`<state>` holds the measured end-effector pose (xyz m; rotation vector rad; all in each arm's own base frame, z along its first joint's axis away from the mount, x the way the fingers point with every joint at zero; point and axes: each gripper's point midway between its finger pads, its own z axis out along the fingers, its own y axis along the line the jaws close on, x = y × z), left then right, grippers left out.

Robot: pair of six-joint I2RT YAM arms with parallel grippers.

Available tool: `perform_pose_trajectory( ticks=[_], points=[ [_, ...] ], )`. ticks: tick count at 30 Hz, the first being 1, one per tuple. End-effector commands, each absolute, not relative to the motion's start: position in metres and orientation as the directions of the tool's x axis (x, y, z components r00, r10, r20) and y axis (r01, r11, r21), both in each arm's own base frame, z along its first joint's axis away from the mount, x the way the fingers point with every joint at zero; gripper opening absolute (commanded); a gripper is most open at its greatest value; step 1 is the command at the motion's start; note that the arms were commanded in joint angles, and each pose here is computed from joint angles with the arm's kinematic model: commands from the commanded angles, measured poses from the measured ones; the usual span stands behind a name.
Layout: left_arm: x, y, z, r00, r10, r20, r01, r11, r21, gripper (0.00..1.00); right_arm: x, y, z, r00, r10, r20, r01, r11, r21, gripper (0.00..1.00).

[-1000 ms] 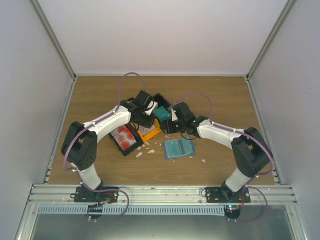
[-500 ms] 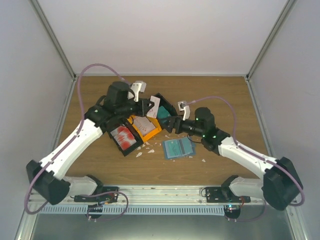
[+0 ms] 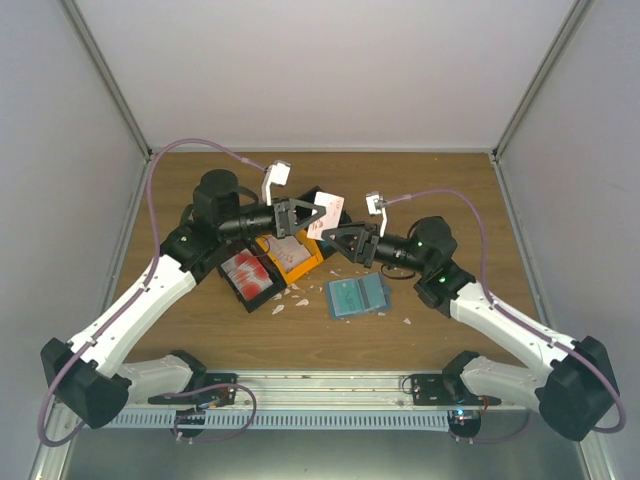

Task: Put the credit cards into the card holder
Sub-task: Pick up the credit card from the storage box.

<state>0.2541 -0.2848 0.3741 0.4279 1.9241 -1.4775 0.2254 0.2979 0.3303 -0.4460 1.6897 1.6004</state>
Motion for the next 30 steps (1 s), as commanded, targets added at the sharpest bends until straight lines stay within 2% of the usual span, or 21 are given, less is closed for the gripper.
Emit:
perform_pose_trajectory(
  ticks=[1, 3, 5, 7, 8, 14, 17, 19, 20, 22, 24, 26, 30],
  points=[
    [0.233, -0.284, 0.406, -0.682, -0.137, -0.718, 0.696, 0.181, -0.695, 0.01, 0.216, 0.297, 0.367, -0.62, 0.27, -0.736, -0.749, 0.074, 0.658, 0.23],
    [0.232, -0.283, 0.405, -0.684, -0.136, -0.717, 0.692, 0.193, -0.696, 0.12, 0.215, 0.297, 0.374, -0.611, 0.268, -0.745, -0.76, 0.065, 0.646, 0.05],
    [0.23, -0.28, 0.404, -0.68, -0.133, -0.721, 0.694, 0.201, -0.692, 0.25, 0.213, 0.296, 0.38, -0.607, 0.269, -0.748, -0.764, 0.062, 0.642, 0.0],
    [0.226, -0.278, 0.403, -0.673, -0.133, -0.728, 0.7, 0.204, -0.684, 0.3, 0.21, 0.294, 0.383, -0.607, 0.272, -0.746, -0.765, 0.055, 0.642, 0.01],
    [0.223, -0.275, 0.404, -0.667, -0.137, -0.732, 0.704, 0.207, -0.68, 0.29, 0.208, 0.293, 0.385, -0.609, 0.27, -0.746, -0.765, 0.05, 0.643, 0.01],
    [0.219, -0.269, 0.394, -0.662, -0.15, -0.735, 0.699, 0.231, -0.677, 0.07, 0.194, 0.293, 0.382, -0.64, 0.202, -0.741, -0.753, 0.022, 0.657, 0.01],
    [0.217, -0.273, 0.394, -0.652, -0.129, -0.747, 0.719, 0.205, -0.664, 0.0, 0.189, 0.294, 0.373, -0.661, 0.156, -0.734, -0.741, 0.022, 0.671, 0.0],
    [0.218, -0.275, 0.392, -0.649, -0.115, -0.752, 0.728, 0.195, -0.658, 0.0, 0.189, 0.295, 0.366, -0.672, 0.133, -0.729, -0.732, 0.032, 0.681, 0.01],
    [0.219, -0.276, 0.39, -0.649, -0.111, -0.753, 0.727, 0.2, -0.657, 0.0, 0.189, 0.295, 0.361, -0.679, 0.122, -0.724, -0.725, 0.046, 0.687, 0.05],
    [0.226, -0.276, 0.381, -0.653, -0.106, -0.75, 0.716, 0.238, -0.656, 0.0, 0.198, 0.293, 0.349, -0.689, 0.122, -0.714, -0.704, 0.122, 0.7, 0.37],
    [0.235, -0.272, 0.366, -0.657, -0.116, -0.745, 0.691, 0.303, -0.656, 0.0, 0.212, 0.286, 0.329, -0.692, 0.135, -0.709, -0.672, 0.24, 0.701, 0.56],
    [0.244, -0.268, 0.348, -0.66, -0.129, -0.74, 0.662, 0.365, -0.654, 0.0, 0.232, 0.271, 0.301, -0.688, 0.15, -0.71, -0.611, 0.408, 0.678, 0.62],
    [0.255, -0.267, 0.299, -0.691, -0.16, -0.705, 0.591, 0.437, -0.678, 0.0, 0.256, 0.224, 0.222, -0.722, 0.149, -0.675, -0.376, 0.735, 0.565, 0.63]
  ],
)
